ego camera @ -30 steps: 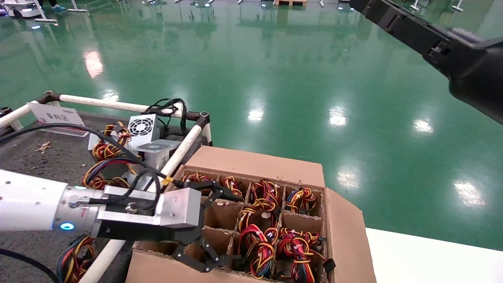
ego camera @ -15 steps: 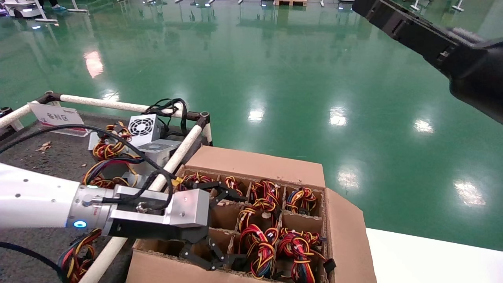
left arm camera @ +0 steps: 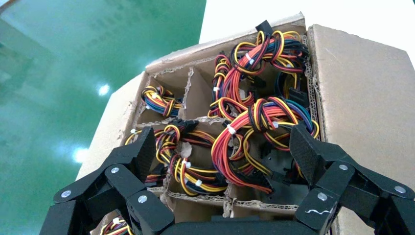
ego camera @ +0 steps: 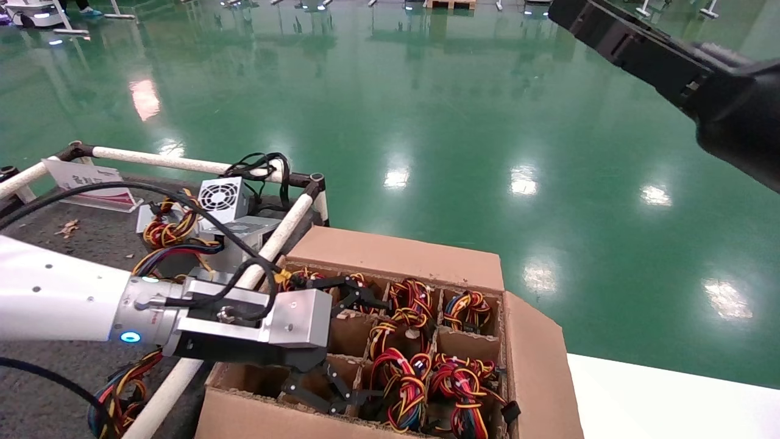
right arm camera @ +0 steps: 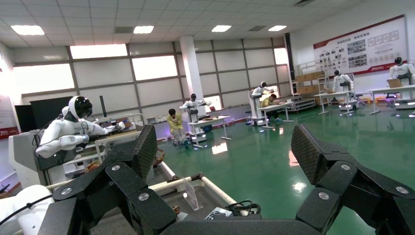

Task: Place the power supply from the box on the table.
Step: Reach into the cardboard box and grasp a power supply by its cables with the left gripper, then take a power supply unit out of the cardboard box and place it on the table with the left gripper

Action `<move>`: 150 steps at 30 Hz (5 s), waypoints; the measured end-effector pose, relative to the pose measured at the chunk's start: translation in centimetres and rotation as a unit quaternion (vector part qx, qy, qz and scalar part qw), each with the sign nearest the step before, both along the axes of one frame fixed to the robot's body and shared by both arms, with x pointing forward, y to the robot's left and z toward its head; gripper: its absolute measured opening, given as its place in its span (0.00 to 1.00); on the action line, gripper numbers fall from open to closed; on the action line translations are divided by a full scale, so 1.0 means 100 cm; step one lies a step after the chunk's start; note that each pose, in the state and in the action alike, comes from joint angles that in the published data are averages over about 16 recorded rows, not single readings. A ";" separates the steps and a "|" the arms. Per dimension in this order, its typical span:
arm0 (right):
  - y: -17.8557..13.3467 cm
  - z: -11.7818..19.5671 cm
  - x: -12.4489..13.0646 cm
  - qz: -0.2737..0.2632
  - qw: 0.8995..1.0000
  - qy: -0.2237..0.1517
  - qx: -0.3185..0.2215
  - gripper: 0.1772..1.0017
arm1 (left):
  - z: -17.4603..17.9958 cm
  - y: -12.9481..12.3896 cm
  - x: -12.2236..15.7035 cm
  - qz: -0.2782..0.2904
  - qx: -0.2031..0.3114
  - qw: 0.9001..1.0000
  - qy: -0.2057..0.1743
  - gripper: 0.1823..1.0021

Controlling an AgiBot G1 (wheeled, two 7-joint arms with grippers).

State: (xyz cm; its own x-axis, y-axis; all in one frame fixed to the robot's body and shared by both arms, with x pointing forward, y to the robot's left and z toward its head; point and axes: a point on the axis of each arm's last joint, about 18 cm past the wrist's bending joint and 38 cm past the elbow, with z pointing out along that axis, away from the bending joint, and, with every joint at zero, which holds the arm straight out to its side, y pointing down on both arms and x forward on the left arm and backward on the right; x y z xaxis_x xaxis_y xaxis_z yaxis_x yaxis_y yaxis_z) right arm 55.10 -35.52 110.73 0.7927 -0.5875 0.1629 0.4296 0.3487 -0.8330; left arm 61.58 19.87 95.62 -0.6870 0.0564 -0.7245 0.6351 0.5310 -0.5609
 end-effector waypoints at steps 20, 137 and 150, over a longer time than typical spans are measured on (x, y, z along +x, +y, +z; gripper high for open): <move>0.000 0.000 0.000 0.000 1.000 0.000 0.000 0.99 | -0.003 -0.003 0.014 0.009 0.010 1.000 -0.011 1.00; 0.000 0.000 0.000 0.000 1.000 0.000 0.000 1.00 | 0.070 -0.009 0.012 -0.056 -0.093 0.989 -0.101 0.04; 0.000 0.000 0.000 0.000 1.000 0.000 0.000 1.00 | 0.131 -0.006 -0.017 -0.098 -0.134 0.970 -0.177 0.04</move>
State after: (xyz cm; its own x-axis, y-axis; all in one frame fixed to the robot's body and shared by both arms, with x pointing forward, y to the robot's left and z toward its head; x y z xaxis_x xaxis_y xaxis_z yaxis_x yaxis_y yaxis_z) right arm 55.10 -35.52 110.73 0.7927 -0.5875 0.1629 0.4296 0.3487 -0.8330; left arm 59.88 19.26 108.76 -0.3881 -0.0615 -0.9195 0.8871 0.2456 -0.3909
